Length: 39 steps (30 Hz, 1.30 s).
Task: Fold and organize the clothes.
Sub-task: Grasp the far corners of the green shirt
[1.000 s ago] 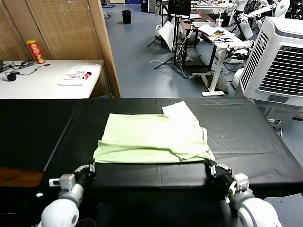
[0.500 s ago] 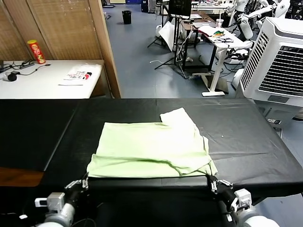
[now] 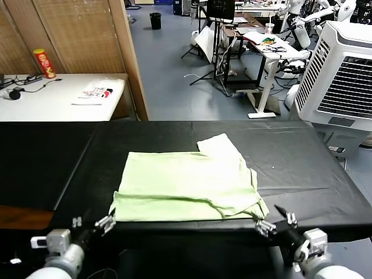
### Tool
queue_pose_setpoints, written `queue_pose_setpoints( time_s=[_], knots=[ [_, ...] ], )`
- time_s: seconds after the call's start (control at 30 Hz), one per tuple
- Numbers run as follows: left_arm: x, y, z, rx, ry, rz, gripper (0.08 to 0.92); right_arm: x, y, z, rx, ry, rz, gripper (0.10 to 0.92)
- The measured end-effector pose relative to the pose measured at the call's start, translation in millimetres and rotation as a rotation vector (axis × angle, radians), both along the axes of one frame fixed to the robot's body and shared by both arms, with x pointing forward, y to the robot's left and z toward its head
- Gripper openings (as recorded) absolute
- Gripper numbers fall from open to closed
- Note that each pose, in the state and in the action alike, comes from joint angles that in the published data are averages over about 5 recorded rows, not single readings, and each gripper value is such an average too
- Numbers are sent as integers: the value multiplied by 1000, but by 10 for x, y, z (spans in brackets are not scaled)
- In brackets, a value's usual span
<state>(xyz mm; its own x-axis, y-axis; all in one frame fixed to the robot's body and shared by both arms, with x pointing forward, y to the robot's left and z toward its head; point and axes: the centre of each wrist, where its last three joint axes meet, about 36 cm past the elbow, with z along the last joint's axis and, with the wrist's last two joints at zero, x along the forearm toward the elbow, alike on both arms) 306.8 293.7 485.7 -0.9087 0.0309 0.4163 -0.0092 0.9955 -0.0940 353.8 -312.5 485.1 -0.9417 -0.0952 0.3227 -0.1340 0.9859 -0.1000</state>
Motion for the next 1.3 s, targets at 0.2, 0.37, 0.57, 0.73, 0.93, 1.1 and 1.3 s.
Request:
queue_pose_setpoints(
  time_s=[0.2, 0.37, 0.57, 0.73, 0.93, 1.1, 1.3],
  knots=[
    [749, 41, -70, -41, -44, -6, 798, 886, 119, -157, 11, -14, -13, 798],
    [1391, 46, -205, -60, -30, 3, 798, 1506, 255, -278, 23, 24, -9, 798],
    [2027, 53, -353, -64, 22, 12, 798, 2067, 387, -390, 39, 114, 7, 798],
    [2295, 94, -457, -38, 83, 25, 798, 2433, 473, -424, 31, 189, 2, 798],
    [2402, 112, -513, -39, 124, 26, 798, 2672, 532, -480, 20, 255, 0, 798],
    [2434, 133, -558, -50, 135, 12, 798, 2770, 593, -509, 35, 273, 16, 798],
    [2462, 154, -584, -61, 137, 1, 663, 2807, 641, -537, 53, 287, 28, 662]
  ],
)
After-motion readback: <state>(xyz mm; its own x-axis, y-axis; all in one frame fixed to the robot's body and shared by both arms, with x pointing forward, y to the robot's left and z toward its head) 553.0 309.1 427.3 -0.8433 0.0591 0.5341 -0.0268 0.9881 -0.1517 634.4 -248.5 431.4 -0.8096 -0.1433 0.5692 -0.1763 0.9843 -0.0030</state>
